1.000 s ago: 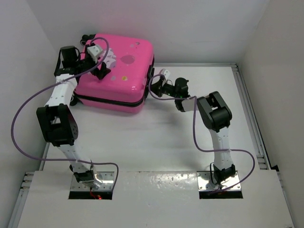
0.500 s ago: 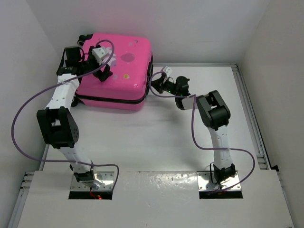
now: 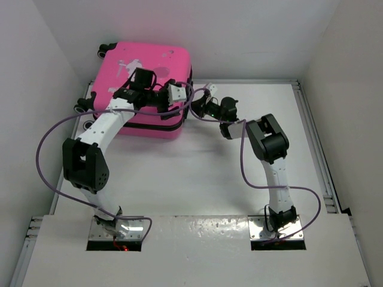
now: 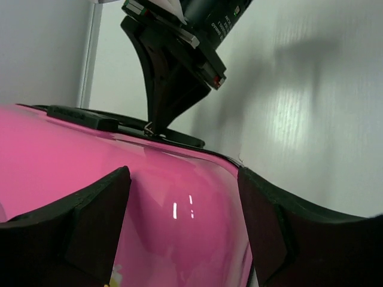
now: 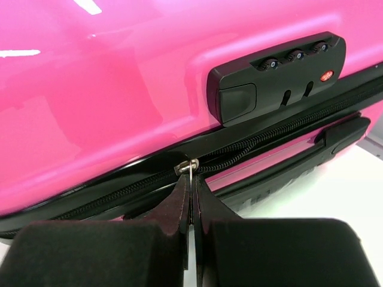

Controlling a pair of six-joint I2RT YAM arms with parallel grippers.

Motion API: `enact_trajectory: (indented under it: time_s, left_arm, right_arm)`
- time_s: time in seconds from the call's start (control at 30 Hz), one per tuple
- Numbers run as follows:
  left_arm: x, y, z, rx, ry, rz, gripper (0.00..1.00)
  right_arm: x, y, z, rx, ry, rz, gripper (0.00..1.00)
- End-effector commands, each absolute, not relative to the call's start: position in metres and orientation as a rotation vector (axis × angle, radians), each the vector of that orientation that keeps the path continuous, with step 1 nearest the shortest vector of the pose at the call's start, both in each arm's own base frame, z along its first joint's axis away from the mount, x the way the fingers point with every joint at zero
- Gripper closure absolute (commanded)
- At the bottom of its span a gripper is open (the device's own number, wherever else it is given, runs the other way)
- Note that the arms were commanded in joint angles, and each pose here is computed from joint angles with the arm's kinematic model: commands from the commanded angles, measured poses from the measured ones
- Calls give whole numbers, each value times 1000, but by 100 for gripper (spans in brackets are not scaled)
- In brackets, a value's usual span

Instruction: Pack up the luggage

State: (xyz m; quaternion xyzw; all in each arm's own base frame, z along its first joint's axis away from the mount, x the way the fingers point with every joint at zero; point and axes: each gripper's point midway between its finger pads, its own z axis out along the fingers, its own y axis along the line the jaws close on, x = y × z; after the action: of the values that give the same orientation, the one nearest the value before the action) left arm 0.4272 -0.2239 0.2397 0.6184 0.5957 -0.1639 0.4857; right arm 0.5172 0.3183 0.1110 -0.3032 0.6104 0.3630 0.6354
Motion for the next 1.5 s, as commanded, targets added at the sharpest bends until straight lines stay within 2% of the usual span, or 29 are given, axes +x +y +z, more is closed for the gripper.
enact_trajectory:
  time_s: [0.0,0.23,0.4,0.53,0.57,0.63,0.67,0.83,0.87,1.0,1.03,1.07,1.13,1.2,1.23,1.27,1.33,1.37,1.47]
  left_arm:
    - [432,-223,229,1597,1415,-231,23]
    - [464,-212,195,1618,1566,99,34]
    - [459,-221,198,1651,1469,115,34]
    - [462,-207,169,1689,1571,138,43]
    - [461,-204,165,1700,1594,142,45]
    - [465,-190,155,1701,1648,153,46]
    - [465,-190,155,1701,1648,153,46]
    - [469,-168,150,1670,1723,164,49]
    - [470,-164,152,1665,1733,167,49]
    - [471,-155,151,1633,1774,161,49]
    - [468,-158,150,1601,1796,126,46]
    - [474,-155,158,1558,1795,103,38]
    - [477,-156,167,1493,1806,47,29]
    - [481,-158,185,1370,1806,-72,20]
    - [488,-159,198,1303,1773,-104,18]
    - [487,-159,216,1208,1759,-201,13]
    - [493,-158,241,1108,1713,-253,11]
    - [495,-163,252,1055,1686,-282,10]
    - [496,-163,275,984,1646,-316,10]
  right_arm:
    - [514,341,204,-666,1103,852,100]
    - [531,343,201,-615,1120,831,100]
    - [560,342,186,-569,1153,792,100]
    - [588,335,194,-510,1132,725,100]
    - [597,335,182,-492,1161,702,100]
    - [610,329,195,-479,1125,660,100]
    - [620,325,172,-456,1172,633,100]
    - [662,316,169,-417,1169,535,100]
    - [669,315,147,-416,1217,529,100]
    - [690,313,136,-407,1220,478,100]
    - [690,310,132,-402,1229,476,100]
    - [687,309,123,-399,1254,478,100]
    - [677,308,127,-383,1256,507,99]
    - [668,303,136,-361,1254,532,90]
    - [662,300,154,-347,1249,545,80]
    - [655,297,143,-305,1296,593,59]
    - [646,289,153,-254,1313,621,44]
    - [642,281,159,-219,1332,642,41]
    - [635,261,169,-103,1409,700,43]
